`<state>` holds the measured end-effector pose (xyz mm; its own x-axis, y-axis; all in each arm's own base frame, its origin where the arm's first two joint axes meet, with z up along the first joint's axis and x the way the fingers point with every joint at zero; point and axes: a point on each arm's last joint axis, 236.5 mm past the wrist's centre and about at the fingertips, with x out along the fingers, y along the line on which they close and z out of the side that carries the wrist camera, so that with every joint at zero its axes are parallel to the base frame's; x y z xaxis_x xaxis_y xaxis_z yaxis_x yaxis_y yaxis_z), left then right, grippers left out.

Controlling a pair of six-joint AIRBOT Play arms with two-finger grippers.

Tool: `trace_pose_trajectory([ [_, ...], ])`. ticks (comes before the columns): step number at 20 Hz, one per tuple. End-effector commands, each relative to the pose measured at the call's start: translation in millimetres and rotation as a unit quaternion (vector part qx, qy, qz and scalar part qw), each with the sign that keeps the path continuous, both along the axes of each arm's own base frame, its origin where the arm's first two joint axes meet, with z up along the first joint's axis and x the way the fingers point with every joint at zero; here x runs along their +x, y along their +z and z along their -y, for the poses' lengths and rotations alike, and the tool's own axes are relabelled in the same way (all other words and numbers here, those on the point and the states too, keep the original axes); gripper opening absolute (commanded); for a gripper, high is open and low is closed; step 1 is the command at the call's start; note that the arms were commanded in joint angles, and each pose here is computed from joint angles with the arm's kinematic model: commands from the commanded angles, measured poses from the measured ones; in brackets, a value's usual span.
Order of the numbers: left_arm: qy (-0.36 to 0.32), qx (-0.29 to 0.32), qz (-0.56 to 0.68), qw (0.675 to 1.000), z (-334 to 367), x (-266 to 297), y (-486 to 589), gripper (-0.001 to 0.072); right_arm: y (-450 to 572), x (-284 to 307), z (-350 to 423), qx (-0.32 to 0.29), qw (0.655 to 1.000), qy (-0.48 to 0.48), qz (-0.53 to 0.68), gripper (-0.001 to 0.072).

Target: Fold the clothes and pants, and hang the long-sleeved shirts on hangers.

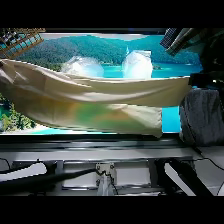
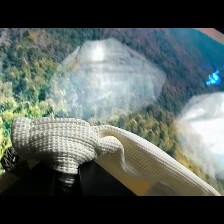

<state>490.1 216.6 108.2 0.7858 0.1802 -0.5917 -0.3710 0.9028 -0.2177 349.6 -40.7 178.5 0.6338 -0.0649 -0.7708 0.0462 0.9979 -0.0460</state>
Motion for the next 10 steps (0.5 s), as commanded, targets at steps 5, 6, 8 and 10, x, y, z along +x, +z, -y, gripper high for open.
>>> trace_pose_trajectory([
  [5,0.077,-0.042,0.073,0.993,-27.5,45.2,-38.3,0.0022,-146.3,116.2,20.6,0.002,0.999,-0.016,-0.045,0.0029],
  [6,0.077,-0.056,0.070,0.993,-21.5,51.7,-50.8,0.0022,-163.8,134.9,20.5,0.008,0.999,-0.017,-0.038,0.0029],
  [8,0.071,-0.061,0.058,0.994,-9.2,63.9,-77.4,0.0022,-190.3,174.7,21.1,0.022,0.999,-0.022,-0.012,0.0029],
  [10,0.074,-0.058,0.062,0.994,-4.7,73.8,-91.4,0.0023,-207.3,208.0,22.7,0.042,0.998,-0.040,0.004,0.0029],
])
